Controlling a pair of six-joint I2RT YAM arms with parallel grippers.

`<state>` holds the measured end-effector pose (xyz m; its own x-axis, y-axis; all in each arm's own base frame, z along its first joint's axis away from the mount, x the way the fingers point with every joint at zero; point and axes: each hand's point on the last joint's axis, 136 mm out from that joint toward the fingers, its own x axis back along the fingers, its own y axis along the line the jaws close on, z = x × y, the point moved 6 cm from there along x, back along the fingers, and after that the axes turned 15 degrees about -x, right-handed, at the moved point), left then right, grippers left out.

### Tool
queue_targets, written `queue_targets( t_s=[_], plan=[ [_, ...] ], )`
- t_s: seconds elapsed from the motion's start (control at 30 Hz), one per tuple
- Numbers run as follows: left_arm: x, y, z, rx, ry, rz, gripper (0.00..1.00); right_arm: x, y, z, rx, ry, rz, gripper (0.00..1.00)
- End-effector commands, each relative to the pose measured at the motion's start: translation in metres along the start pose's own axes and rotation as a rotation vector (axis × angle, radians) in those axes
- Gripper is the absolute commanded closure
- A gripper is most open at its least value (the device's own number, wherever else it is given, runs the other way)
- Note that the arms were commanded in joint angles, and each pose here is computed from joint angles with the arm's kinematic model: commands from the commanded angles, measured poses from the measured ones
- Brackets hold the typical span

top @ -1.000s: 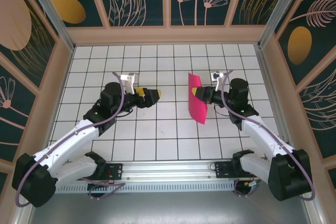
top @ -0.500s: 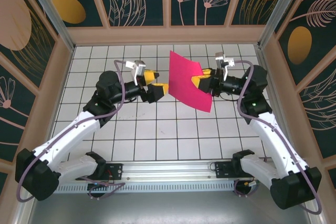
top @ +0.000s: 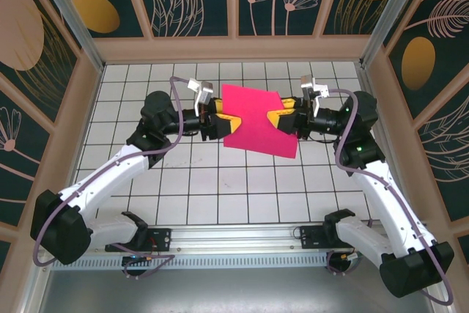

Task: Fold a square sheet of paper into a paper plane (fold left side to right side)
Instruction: Place a square sheet of paper at the center of the table.

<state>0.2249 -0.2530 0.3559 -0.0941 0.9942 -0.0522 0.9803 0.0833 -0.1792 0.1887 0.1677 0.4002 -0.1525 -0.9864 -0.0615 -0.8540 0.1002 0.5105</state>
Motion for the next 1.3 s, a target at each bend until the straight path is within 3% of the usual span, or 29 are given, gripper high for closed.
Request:
queue_targets(
  t_s=[0.0,0.07,0.13,0.27,0.37,0.47,0.6,0.87,1.17,1.27],
  plan=[
    [0.002,-0.009,-0.005,-0.040,-0.018,0.060,0.71,0.000,0.000,-0.004,0.041,-0.017,0.027,0.73],
    [0.002,-0.005,0.002,-0.017,-0.005,0.031,0.90,0.001,-0.007,-0.004,0.030,-0.030,0.076,0.69],
    [0.003,0.000,0.011,0.008,0.003,0.000,1.00,0.003,-0.016,-0.003,0.014,-0.039,0.134,0.63],
    [0.005,0.015,0.038,0.095,0.032,-0.101,1.00,0.011,-0.047,0.003,-0.045,-0.070,0.354,0.36],
    [0.006,0.029,0.066,0.186,0.080,-0.183,1.00,0.027,-0.086,0.012,-0.133,-0.125,0.618,0.12],
    [0.007,0.043,0.099,0.279,0.136,-0.254,1.00,0.043,-0.123,0.029,-0.218,-0.147,0.837,0.02],
    [0.007,0.061,0.141,0.374,0.234,-0.327,1.00,0.048,-0.154,0.057,-0.343,-0.114,0.942,0.01],
    [0.019,0.096,0.206,0.438,0.429,-0.568,1.00,0.038,-0.189,0.114,-0.547,-0.060,0.930,0.02],
    [0.016,0.126,0.228,0.433,0.576,-0.680,1.00,0.009,-0.224,0.157,-0.707,0.048,0.898,0.34],
    [0.018,0.129,0.229,0.426,0.598,-0.701,1.00,-0.003,-0.234,0.165,-0.739,0.063,0.886,0.37]
  ],
)
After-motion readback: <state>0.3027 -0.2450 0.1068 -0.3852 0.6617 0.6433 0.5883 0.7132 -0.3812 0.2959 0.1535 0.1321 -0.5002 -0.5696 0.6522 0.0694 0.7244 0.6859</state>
